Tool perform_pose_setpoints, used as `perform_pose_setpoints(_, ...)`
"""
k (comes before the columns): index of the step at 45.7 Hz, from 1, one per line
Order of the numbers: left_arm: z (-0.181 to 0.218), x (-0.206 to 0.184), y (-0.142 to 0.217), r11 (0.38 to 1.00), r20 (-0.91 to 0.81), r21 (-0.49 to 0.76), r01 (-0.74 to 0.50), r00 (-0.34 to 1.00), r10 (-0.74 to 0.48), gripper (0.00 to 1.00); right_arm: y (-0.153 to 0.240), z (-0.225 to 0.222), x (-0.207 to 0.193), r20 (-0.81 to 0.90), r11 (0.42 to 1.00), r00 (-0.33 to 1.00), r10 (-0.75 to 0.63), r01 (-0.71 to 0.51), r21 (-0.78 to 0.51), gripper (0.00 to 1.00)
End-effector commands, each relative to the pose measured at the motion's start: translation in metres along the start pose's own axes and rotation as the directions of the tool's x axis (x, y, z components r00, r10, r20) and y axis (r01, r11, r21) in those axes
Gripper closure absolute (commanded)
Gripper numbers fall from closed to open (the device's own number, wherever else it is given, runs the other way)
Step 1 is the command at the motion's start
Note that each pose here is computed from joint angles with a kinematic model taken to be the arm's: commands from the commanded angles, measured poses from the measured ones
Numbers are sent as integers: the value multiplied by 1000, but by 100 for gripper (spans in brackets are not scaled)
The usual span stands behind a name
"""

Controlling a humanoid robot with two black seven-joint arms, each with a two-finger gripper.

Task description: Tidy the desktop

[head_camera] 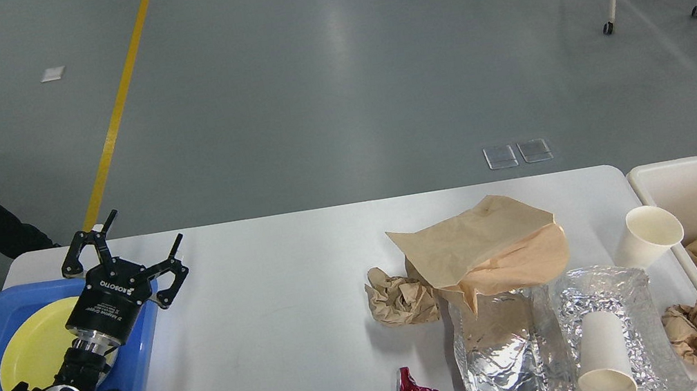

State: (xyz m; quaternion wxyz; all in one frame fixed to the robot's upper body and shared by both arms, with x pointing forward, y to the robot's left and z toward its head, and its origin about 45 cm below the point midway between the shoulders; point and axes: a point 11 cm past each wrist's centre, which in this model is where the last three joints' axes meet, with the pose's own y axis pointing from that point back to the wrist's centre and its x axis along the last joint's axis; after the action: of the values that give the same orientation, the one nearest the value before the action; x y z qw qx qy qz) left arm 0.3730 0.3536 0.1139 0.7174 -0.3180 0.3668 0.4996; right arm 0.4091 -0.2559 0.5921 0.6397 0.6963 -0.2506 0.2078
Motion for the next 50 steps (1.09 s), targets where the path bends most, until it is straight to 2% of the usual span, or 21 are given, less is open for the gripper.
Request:
perform_pose_setpoints(1,-1,0,0,1000,0,3,0,1000,0,1,-7,5,-7,6,999,999,-32,32,-14,0)
perform_pose_setpoints(5,-1,0,0,1000,0,3,1,1000,-1,1,-47,15,-35,42,987,986,-158,159,-7,0)
perform_pose_setpoints(7,-1,0,0,1000,1,4,0,1000,0,1,-72,16,-57,92,968,963,-252,250,36,0)
perform_pose_setpoints(11,-1,0,0,1000,1,4,0,1000,0,1,-124,24,-96,262,953,916,-303,290,87,0)
perform_pose_setpoints(19,0,0,0,1000,0,1,0,1000,0,1,-200,28,-170,366,924,859,-358,383,6,0)
perform_pose_setpoints(28,3,0,0,1000,-1,-19,-4,1000,4,1,-250,6,-223,560,910,746,-360,413,35,0)
perform_pose_setpoints(50,2,0,-1,1000,-2,-17,-1,1000,1,1,-309,30,-297,653,915,728,-209,381,-132,0)
